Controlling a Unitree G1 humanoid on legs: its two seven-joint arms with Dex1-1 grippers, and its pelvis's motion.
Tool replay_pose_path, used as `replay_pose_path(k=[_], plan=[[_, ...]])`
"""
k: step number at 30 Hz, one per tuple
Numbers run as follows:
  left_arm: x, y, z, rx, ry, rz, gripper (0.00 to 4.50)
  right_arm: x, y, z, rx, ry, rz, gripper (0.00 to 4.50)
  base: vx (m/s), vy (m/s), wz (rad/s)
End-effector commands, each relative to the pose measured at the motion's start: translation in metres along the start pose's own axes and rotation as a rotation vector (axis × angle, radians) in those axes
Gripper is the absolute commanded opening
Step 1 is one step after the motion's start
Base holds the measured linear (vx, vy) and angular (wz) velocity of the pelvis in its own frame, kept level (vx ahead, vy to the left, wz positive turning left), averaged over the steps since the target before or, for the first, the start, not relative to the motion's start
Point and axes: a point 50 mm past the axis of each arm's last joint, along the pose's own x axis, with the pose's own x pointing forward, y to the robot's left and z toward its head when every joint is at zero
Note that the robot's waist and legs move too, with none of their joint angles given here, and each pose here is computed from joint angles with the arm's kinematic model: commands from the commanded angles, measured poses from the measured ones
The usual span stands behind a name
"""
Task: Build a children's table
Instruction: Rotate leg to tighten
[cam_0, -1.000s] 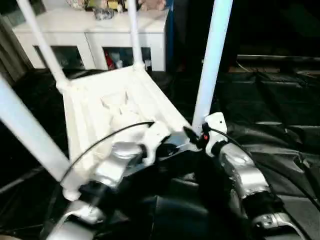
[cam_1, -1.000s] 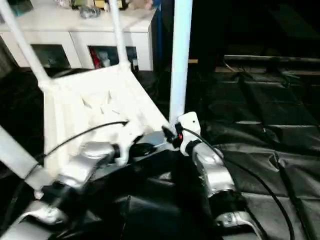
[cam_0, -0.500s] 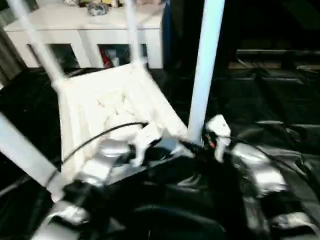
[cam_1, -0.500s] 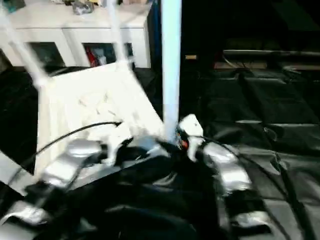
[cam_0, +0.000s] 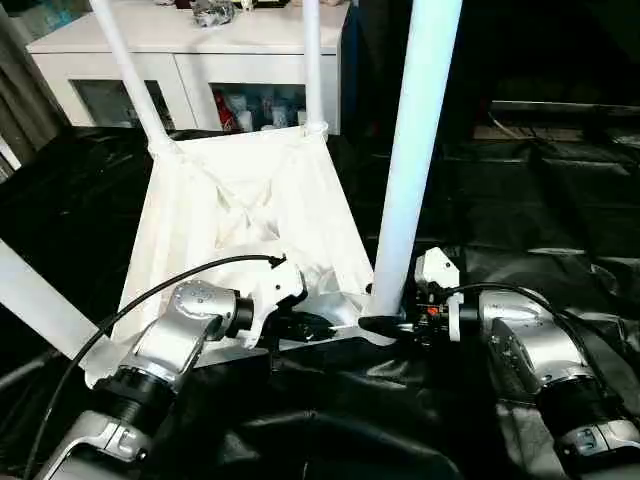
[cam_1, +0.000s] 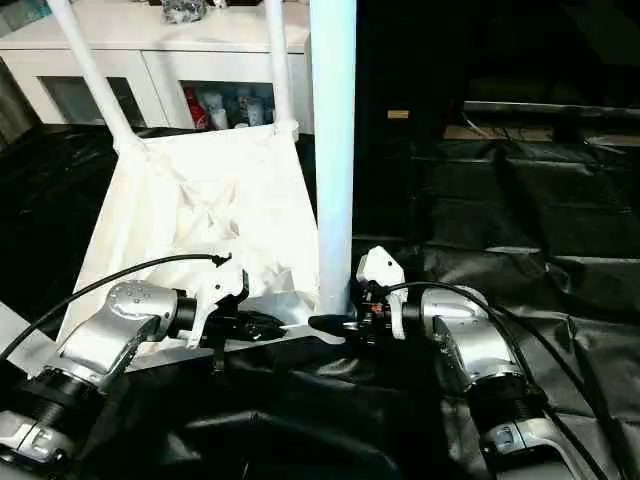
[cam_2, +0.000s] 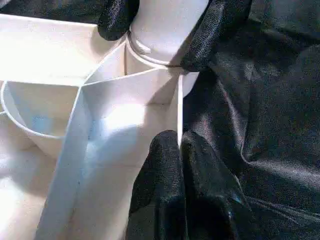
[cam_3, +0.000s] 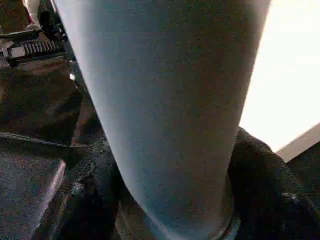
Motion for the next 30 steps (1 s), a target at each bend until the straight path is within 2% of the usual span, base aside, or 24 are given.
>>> replay_pose_path(k=[1,4,7,8,9,10,11,13,15,16,17,18,19,21,22,24,25,26,27,29,30], plan=[[0.002,-0.003,0.002,0.007,-0.010,-0.003,0.00,0.012,0.010,-0.007,0.049,-0.006,0.060,2.60,0.000,0.000,0.00],[0.003,-0.001,0.003,-0.001,-0.017,0.051,0.00,0.015,0.012,-0.010,0.083,-0.031,0.004,2.58,0.000,0.000,0.00],[0.008,0.006,0.008,-0.030,-0.059,0.175,0.00,0.026,0.008,-0.022,0.108,-0.027,-0.220,2.57,0.000,0.000,0.00],[0.013,0.010,0.012,-0.040,-0.079,0.260,0.00,0.035,0.008,-0.030,0.174,-0.031,-0.347,2.57,0.000,0.000,0.00],[0.014,0.011,0.013,-0.042,-0.082,0.273,0.00,0.036,0.009,-0.032,0.184,-0.033,-0.362,2.57,0.000,0.000,0.00],[0.025,0.012,0.016,-0.057,-0.106,0.331,0.00,0.047,0.012,-0.037,0.239,-0.044,-0.453,2.56,0.000,0.000,0.00],[0.030,0.010,0.018,-0.064,-0.117,0.337,0.00,0.052,0.014,-0.038,0.249,-0.045,-0.476,2.56,0.000,0.000,0.00],[0.044,0.002,0.023,-0.072,-0.149,0.306,0.00,0.066,0.019,-0.034,0.258,-0.064,-0.509,2.56,0.000,0.000,0.00],[0.058,-0.011,0.029,-0.067,-0.181,0.221,0.00,0.078,0.027,-0.020,0.156,-0.089,-0.445,2.56,0.000,0.000,0.00],[0.059,-0.012,0.030,-0.066,-0.184,0.214,0.00,0.079,0.028,-0.019,0.143,-0.090,-0.437,2.56,0.000,0.000,0.00],[0.064,-0.018,0.032,-0.059,-0.197,0.170,0.00,0.081,0.030,-0.013,0.110,-0.113,-0.406,2.91,0.000,0.000,0.00],[0.064,-0.018,0.032,-0.059,-0.197,0.168,0.00,0.081,0.031,-0.013,0.110,-0.115,-0.405,3.26,0.000,0.000,0.00],[0.066,-0.023,0.033,-0.043,-0.201,0.123,0.00,0.073,0.027,-0.007,0.179,-0.195,-0.391,3.26,0.000,0.000,0.00],[0.065,-0.024,0.032,-0.032,-0.190,0.100,0.00,0.062,0.026,-0.006,0.158,-0.212,-0.364,3.29,0.000,0.000,0.00],[0.062,-0.023,0.029,-0.015,-0.176,0.094,0.00,0.043,0.025,-0.008,0.117,-0.193,-0.314,3.38,0.000,0.000,0.00],[0.060,-0.023,0.028,-0.009,-0.170,0.090,0.00,0.034,0.025,-0.010,0.098,-0.180,-0.296,3.38,0.027,-0.003,0.05],[0.053,-0.021,0.026,-0.001,-0.160,0.088,0.00,0.008,0.022,-0.012,0.054,-0.162,-0.276,3.38,0.055,0.002,0.06],[0.053,-0.021,0.026,0.000,-0.160,0.088,0.00,0.006,0.022,-0.012,0.051,-0.161,-0.275,3.38,0.055,0.002,0.06],[0.050,-0.021,0.025,0.002,-0.156,0.084,0.00,-0.006,0.020,-0.013,0.042,-0.155,-0.274,3.38,0.000,0.000,0.00],[0.038,-0.019,0.017,0.020,-0.126,0.054,0.00,-0.047,0.013,-0.014,0.037,-0.125,-0.280,3.38,0.000,0.000,0.00],[0.038,-0.019,0.017,0.020,-0.126,0.054,0.00,-0.047,0.013,-0.014,0.037,-0.125,-0.280,3.38,0.000,0.000,0.00]])
